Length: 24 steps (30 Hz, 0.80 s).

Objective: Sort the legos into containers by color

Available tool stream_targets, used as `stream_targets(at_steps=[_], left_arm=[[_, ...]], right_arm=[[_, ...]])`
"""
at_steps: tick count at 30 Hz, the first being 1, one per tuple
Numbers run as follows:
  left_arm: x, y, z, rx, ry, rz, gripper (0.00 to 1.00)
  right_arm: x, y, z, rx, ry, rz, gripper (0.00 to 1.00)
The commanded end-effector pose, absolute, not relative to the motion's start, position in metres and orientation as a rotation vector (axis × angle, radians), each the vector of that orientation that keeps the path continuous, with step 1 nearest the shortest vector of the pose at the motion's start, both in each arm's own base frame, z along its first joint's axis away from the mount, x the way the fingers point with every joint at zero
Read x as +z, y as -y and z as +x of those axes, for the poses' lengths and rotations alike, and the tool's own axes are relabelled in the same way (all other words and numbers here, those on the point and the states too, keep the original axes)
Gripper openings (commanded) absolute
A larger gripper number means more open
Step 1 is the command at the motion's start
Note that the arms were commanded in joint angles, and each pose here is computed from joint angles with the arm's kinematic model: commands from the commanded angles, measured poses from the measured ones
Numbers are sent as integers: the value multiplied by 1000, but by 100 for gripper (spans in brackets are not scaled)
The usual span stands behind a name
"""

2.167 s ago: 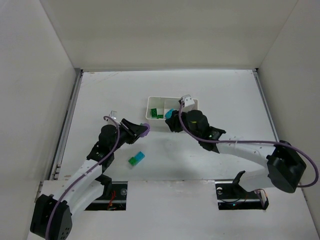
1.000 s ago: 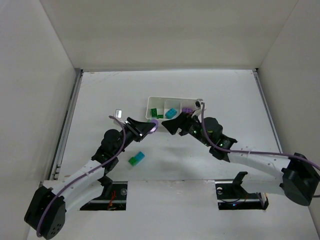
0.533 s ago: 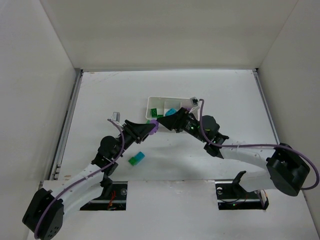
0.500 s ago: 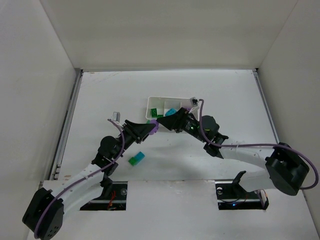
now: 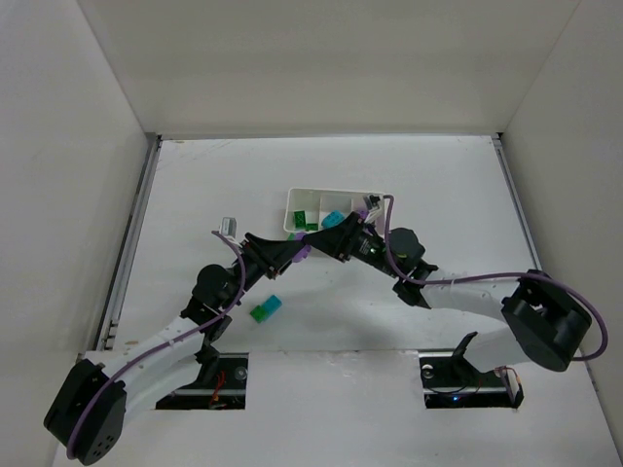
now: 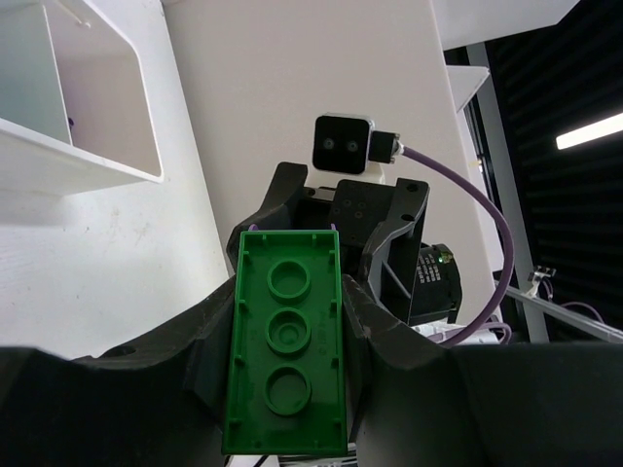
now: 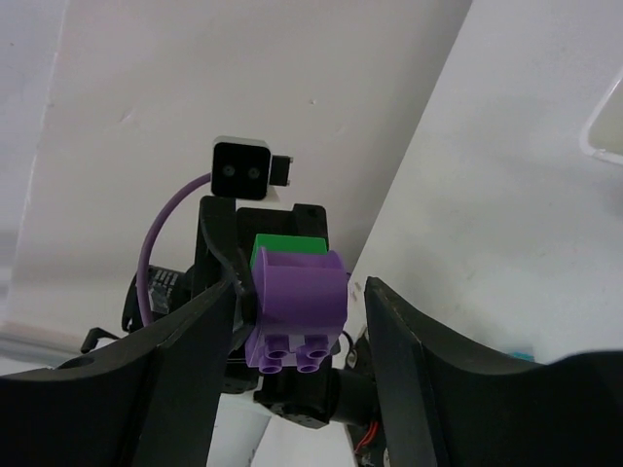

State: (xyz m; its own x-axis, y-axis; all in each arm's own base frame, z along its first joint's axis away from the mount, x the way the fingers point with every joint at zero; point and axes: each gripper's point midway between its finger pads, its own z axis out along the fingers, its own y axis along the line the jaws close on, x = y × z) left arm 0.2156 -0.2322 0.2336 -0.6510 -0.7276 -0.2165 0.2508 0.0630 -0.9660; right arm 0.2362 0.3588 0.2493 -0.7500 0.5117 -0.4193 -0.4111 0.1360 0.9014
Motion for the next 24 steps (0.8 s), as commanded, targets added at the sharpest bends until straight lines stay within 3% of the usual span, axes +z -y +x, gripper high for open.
stream_targets(at_steps=[1, 12, 15, 17, 19, 24], left_arm=[[260, 231, 212, -1731, -1508, -426, 21], [256, 239, 210, -1732, -1536, -406, 24], [256, 240, 208, -1739, -1539, -392, 26], [255, 239, 207, -1736, -1534, -390, 26], [256, 238, 206, -1737, -1529, -393, 26], [257, 236, 205, -1734, -1518, -392, 26]], right_arm=[[267, -359, 229, 1792, -1643, 79, 62], [278, -354, 230, 1838, -1574, 89, 48], [284, -353, 230, 1872, -1540, 97, 49], [281, -353, 231, 1896, -1542, 118, 59], [279, -353, 232, 1916, -1537, 135, 60], [275, -352, 233, 1937, -1533, 154, 49]])
